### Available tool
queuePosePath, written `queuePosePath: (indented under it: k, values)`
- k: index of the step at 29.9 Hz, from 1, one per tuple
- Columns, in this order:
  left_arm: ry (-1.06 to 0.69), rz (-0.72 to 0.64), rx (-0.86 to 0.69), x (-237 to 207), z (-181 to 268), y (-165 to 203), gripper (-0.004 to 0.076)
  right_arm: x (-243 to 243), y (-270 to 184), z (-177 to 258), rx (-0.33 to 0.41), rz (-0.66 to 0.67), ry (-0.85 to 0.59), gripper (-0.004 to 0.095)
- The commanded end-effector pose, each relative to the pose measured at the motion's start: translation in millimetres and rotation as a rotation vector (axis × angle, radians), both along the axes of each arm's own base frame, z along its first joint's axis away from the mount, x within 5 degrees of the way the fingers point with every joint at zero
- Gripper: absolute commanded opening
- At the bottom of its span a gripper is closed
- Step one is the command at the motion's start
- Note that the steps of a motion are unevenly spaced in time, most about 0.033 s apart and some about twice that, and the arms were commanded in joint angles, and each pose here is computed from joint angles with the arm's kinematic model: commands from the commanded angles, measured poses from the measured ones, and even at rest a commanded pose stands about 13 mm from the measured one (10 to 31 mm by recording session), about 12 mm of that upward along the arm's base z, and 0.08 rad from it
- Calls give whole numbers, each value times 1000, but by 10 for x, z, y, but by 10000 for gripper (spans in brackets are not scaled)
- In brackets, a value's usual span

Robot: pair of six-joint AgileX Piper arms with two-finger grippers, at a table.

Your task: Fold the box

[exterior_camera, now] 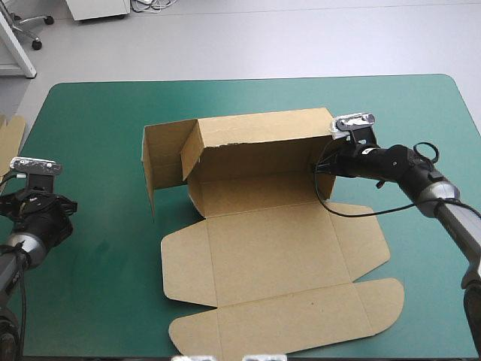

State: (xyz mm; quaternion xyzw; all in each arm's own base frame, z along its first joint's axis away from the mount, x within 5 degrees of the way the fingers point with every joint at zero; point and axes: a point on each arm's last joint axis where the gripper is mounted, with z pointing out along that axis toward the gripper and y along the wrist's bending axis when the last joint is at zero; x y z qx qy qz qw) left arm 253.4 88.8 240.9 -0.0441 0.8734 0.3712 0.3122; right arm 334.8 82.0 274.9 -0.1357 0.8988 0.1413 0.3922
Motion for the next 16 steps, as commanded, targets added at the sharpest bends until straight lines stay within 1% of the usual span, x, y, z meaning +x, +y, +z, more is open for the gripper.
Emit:
queuePosePath:
  k: [1, 3, 11, 16]
  values:
    - [-55, -13, -34, 28, 121, -120, -8, 9, -51, 353, -47, -31, -3, -32]
    - [-54, -39, -41, 66, 107, -166, -8, 30, -75, 469, -80, -41, -10, -32]
    - [-24, -32, -37, 158, 38, -163, -7, 26, -118, 877, -134, -49, 6, -32]
    - [-43, -48, -36, 218, 93, -202, -6, -6, -169, 1160, -194, -58, -3, -32]
